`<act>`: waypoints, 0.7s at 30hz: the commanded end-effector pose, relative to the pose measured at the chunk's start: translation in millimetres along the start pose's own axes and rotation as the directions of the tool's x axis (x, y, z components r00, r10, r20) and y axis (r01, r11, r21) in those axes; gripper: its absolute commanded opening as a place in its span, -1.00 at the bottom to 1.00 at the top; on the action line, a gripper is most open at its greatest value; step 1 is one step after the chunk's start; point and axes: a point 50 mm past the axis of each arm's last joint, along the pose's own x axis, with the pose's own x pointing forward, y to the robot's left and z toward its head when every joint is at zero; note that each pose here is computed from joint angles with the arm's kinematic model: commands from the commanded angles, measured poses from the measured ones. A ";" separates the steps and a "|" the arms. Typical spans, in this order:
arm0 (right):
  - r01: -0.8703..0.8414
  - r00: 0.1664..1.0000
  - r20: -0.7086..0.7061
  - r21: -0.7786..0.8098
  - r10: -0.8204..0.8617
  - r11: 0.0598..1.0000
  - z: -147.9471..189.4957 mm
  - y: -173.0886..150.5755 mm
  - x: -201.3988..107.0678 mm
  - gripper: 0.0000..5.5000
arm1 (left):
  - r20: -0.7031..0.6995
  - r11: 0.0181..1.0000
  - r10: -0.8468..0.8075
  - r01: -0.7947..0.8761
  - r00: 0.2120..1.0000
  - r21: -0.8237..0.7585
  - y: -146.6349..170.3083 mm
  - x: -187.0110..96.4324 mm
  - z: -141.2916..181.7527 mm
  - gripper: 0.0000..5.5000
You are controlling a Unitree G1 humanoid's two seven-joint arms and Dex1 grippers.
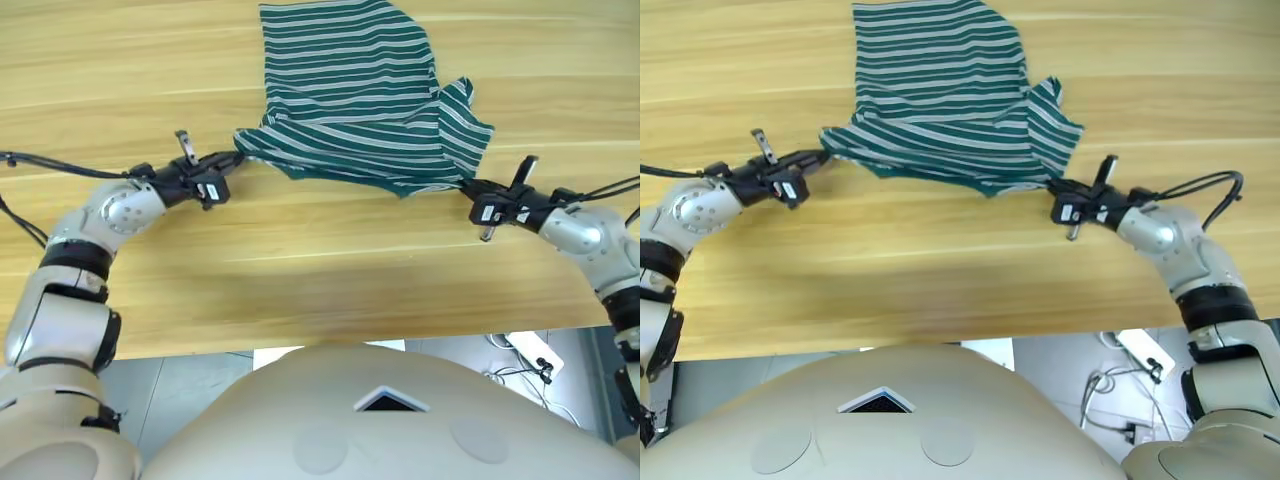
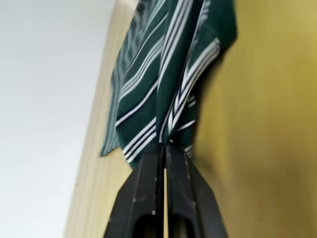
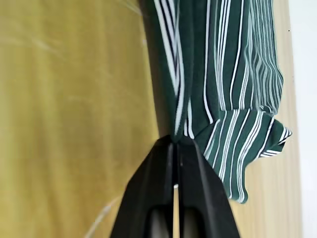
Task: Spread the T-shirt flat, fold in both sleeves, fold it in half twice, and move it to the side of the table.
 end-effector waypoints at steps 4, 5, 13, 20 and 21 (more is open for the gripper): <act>0.253 0.914 0.321 0.031 -0.249 0.967 47.7 -46.7 -50.1 -1.00 | 0.263 0.962 0.267 -0.270 0.927 -0.025 61.0 -43.1 46.7 -0.99; 0.328 0.846 0.427 0.058 -0.320 0.943 64.6 -60.4 -69.6 -1.00 | 0.336 0.936 0.340 -0.350 0.878 -0.033 78.7 -52.7 61.9 -0.99; 0.282 0.409 0.909 -0.042 -0.080 0.959 161.5 -18.5 -175.3 -1.00 | 0.782 0.998 -0.010 -0.037 0.623 0.042 44.2 -129.5 167.7 -0.99; -0.291 0.922 0.215 -0.160 0.321 0.943 57.8 -0.7 -62.1 -1.00 | 0.029 0.926 -0.359 0.352 0.933 0.135 7.5 -47.4 52.8 -0.99; -0.342 0.923 0.121 -0.177 0.365 0.923 42.5 -14.9 -42.2 -1.00 | -0.038 0.906 -0.391 0.391 0.920 0.159 20.7 -35.9 40.5 -0.99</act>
